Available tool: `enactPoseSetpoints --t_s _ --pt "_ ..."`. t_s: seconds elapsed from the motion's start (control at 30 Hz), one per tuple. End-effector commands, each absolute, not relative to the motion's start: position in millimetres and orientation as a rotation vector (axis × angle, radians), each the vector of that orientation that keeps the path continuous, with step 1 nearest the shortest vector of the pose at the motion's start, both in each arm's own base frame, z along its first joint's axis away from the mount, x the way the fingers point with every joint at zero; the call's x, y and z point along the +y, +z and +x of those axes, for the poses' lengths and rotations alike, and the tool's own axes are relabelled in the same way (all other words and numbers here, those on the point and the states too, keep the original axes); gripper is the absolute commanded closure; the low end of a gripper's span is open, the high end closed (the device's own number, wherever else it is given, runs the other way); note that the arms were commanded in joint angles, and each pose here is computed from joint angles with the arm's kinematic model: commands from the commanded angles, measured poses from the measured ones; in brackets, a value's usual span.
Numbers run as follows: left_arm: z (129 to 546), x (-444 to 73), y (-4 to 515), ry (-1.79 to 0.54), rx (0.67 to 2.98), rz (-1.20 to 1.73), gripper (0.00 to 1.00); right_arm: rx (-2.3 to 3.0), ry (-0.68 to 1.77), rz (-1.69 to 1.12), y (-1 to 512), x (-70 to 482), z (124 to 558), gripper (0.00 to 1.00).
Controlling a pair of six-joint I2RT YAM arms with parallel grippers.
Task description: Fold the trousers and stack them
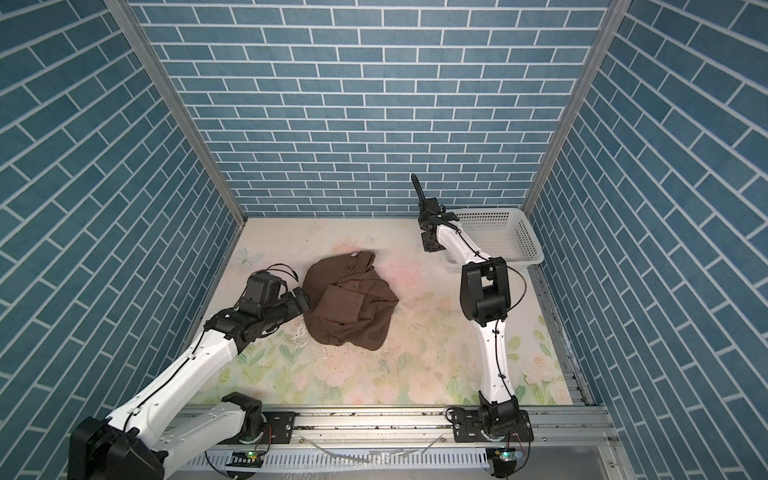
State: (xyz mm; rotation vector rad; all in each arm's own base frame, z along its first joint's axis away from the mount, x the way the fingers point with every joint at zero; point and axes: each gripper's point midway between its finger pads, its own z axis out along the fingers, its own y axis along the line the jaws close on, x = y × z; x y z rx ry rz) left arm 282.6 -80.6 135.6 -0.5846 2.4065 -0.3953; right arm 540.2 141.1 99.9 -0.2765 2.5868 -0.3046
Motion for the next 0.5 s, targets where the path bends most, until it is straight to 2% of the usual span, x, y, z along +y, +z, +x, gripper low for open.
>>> enactPoseSetpoints --t_s 0.0,0.47 --pt "283.1 -75.9 126.5 -0.359 2.430 -0.602 0.04 2.568 -0.308 -0.339 96.5 147.0 551.2 0.87" --pt "297.6 -81.5 118.8 -0.355 2.464 -0.603 0.04 2.520 -0.394 -0.400 100.0 135.3 576.3 0.86"
